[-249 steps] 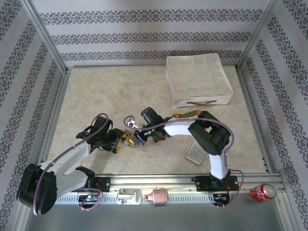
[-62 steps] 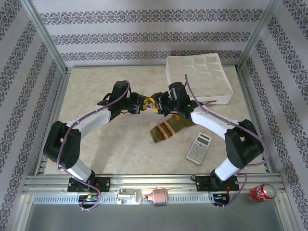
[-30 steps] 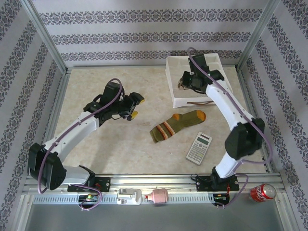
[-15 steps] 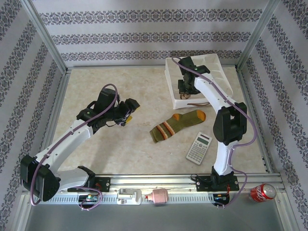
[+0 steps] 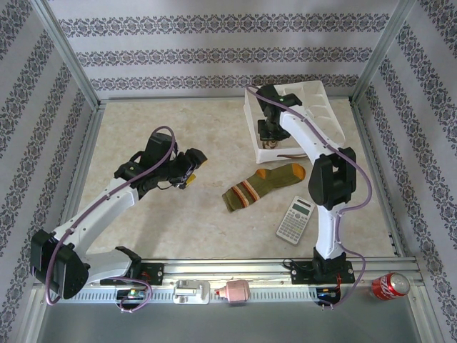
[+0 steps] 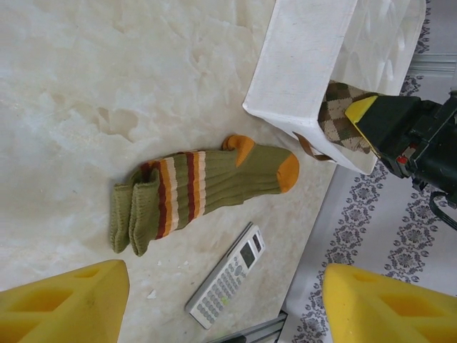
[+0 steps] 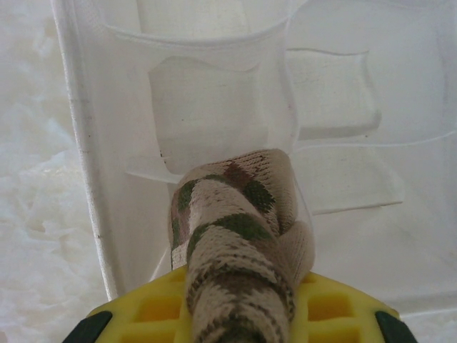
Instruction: Roll the socks
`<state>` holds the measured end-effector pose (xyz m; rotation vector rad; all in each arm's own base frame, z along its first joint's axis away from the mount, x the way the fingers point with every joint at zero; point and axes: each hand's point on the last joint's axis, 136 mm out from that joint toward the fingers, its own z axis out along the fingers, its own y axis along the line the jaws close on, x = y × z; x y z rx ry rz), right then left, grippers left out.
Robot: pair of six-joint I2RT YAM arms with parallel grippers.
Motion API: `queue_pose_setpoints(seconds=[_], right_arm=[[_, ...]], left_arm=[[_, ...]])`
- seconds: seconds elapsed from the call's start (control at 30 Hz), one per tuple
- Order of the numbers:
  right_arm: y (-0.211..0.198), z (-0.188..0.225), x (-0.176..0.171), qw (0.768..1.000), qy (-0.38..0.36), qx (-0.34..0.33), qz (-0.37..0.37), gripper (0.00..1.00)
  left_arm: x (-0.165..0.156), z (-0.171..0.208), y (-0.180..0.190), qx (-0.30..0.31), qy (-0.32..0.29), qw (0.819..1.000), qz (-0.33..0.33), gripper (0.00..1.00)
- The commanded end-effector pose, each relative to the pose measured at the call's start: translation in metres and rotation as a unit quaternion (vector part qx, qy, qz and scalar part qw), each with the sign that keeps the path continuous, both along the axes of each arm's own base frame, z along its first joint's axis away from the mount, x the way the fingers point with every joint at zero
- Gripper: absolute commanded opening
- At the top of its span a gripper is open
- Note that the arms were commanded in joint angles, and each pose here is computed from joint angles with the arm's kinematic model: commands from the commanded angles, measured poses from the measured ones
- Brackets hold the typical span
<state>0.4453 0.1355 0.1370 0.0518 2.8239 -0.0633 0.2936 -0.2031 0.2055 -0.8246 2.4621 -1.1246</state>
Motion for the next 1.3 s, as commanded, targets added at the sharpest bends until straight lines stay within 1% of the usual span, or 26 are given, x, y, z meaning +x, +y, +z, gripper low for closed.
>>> queue_pose_setpoints(seconds=[0.0,0.27,0.57,0.67,0.73,0.77,0.83,0.93,1.03,1.13,1.27], right_arm=[[-0.005,-0.021,-0.012,0.998,0.048,-0.031,-0.012,0.00],[-0.006,-0.051,-0.009,0.996,0.081,-0.036,-0.028,0.00],[-0.006,-0.078,-0.014,0.992,0.110,-0.061,-0.019,0.00],[-0.008,-0.081,-0.015,0.991,0.115,-0.062,-0.021,0.00],[-0.007,-0.072,-0.012,0.993,0.106,-0.057,-0.022,0.00],[-0.006,-0.066,-0.010,0.994,0.096,-0.053,-0.021,0.02],[-0.002,-0.047,-0.005,0.997,0.071,-0.038,-0.017,0.21],[0.002,-0.019,-0.001,0.999,0.044,-0.016,-0.018,0.41],[0.002,0.000,-0.002,0.999,0.034,0.001,-0.025,0.49],[-0.001,0.011,-0.005,0.999,0.031,0.022,-0.037,0.53],[-0.006,0.021,-0.006,0.997,0.027,0.044,-0.049,0.54]], left_arm=[[0.000,-0.005,0.005,0.006,0.002,1.000,0.007,0.70],[-0.001,-0.007,0.005,0.004,0.006,1.000,0.011,0.70],[-0.002,-0.008,0.005,0.002,0.008,1.000,0.013,0.70],[-0.002,-0.008,0.005,0.001,0.009,1.000,0.013,0.70],[-0.002,-0.008,0.005,0.000,0.009,1.000,0.013,0.70],[-0.002,-0.007,0.005,0.000,0.009,1.000,0.013,0.70],[-0.002,-0.007,0.005,-0.001,0.008,1.000,0.013,0.70],[-0.003,-0.006,0.006,0.000,0.008,1.000,0.014,0.70],[-0.003,-0.007,0.006,0.000,0.008,1.000,0.014,0.70],[-0.004,-0.008,0.006,-0.001,0.009,1.000,0.013,0.70],[-0.005,-0.009,0.007,-0.002,0.009,1.000,0.014,0.70]])
